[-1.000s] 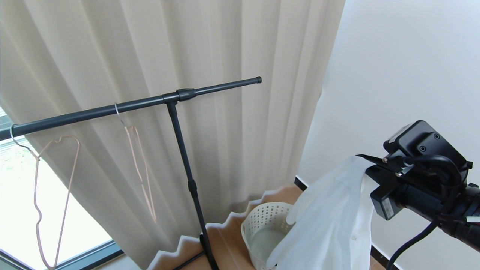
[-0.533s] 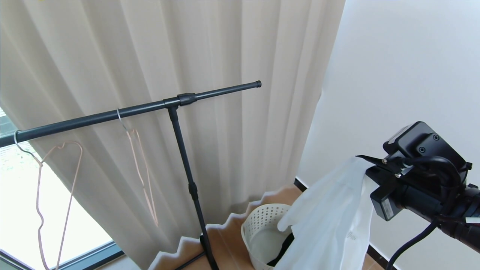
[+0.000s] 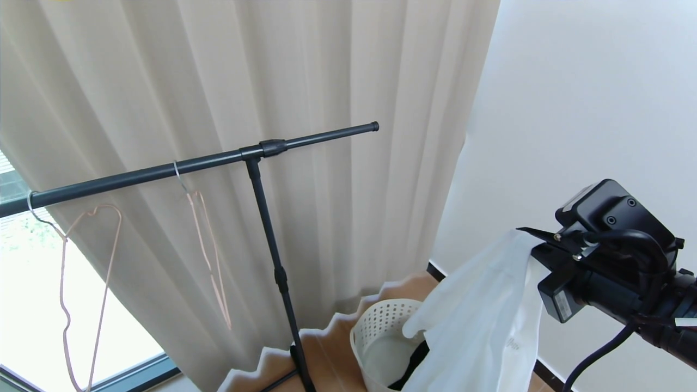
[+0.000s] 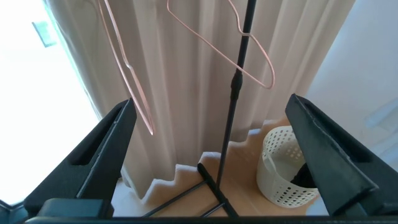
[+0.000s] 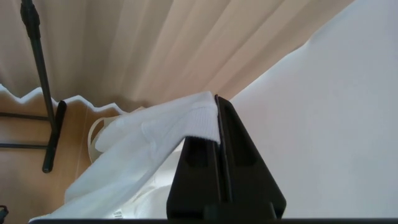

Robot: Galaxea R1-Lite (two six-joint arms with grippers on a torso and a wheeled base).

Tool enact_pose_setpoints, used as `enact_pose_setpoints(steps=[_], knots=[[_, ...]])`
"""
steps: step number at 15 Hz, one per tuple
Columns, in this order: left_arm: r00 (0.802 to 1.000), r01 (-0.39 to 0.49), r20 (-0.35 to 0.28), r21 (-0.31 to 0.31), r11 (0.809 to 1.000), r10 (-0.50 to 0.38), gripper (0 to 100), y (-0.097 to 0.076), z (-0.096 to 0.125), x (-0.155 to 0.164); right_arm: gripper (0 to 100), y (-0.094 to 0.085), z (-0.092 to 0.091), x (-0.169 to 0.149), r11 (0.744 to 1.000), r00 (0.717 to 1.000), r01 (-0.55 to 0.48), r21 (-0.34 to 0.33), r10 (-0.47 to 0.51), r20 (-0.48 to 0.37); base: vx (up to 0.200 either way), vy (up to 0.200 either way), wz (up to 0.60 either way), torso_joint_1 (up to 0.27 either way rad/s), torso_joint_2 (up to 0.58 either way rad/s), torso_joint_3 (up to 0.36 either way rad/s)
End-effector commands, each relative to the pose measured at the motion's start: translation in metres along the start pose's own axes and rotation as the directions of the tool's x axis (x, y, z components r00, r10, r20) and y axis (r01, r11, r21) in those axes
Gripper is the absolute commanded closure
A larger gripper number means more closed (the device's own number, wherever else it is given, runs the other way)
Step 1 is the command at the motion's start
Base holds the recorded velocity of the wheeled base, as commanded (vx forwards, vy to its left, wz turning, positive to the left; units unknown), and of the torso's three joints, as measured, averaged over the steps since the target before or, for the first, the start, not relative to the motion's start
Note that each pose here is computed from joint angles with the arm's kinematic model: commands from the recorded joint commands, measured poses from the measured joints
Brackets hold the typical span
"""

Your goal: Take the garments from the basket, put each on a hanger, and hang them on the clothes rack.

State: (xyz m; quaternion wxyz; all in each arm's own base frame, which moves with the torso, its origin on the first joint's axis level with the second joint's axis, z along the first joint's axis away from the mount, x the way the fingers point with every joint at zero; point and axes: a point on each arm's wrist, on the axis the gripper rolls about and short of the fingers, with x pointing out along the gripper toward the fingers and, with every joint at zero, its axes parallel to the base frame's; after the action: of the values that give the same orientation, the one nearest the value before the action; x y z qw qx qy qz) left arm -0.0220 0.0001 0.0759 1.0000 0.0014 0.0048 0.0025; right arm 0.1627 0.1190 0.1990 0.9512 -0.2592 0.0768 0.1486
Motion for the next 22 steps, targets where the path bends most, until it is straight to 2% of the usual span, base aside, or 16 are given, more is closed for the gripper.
enact_pose_setpoints(steps=[1,11,14,22], knots=[[1.000,-0.001,-0.001,0.000,1.000,0.001,0,0.0000,0.0001,0.0001,100,-0.0003,0.0002,-0.0004,1.000,1.000,0.002,0.000,-0.002,0.002,0.000,0.000,0.00,0.007,0.00,0.139],[1.000,-0.001,-0.001,-0.001,1.000,0.001,0,0.0000,0.0001,0.0001,100,0.0012,-0.0021,-0.0003,1.000,1.000,-0.006,-0.002,0.006,-0.004,0.000,0.000,0.00,0.002,0.00,0.070],[1.000,-0.003,-0.001,-0.001,1.000,0.003,0,0.0000,0.0001,0.0001,100,-0.0023,-0.0005,0.0013,1.000,1.000,0.009,0.023,-0.009,-0.003,0.000,0.000,0.00,0.006,0.00,0.092],[1.000,-0.006,-0.001,-0.004,1.000,0.006,0,0.0000,0.0001,0.0001,100,-0.0022,-0.0028,0.0010,1.000,1.000,0.009,0.018,-0.009,-0.011,0.000,0.000,0.00,0.134,-0.28,-0.142]])
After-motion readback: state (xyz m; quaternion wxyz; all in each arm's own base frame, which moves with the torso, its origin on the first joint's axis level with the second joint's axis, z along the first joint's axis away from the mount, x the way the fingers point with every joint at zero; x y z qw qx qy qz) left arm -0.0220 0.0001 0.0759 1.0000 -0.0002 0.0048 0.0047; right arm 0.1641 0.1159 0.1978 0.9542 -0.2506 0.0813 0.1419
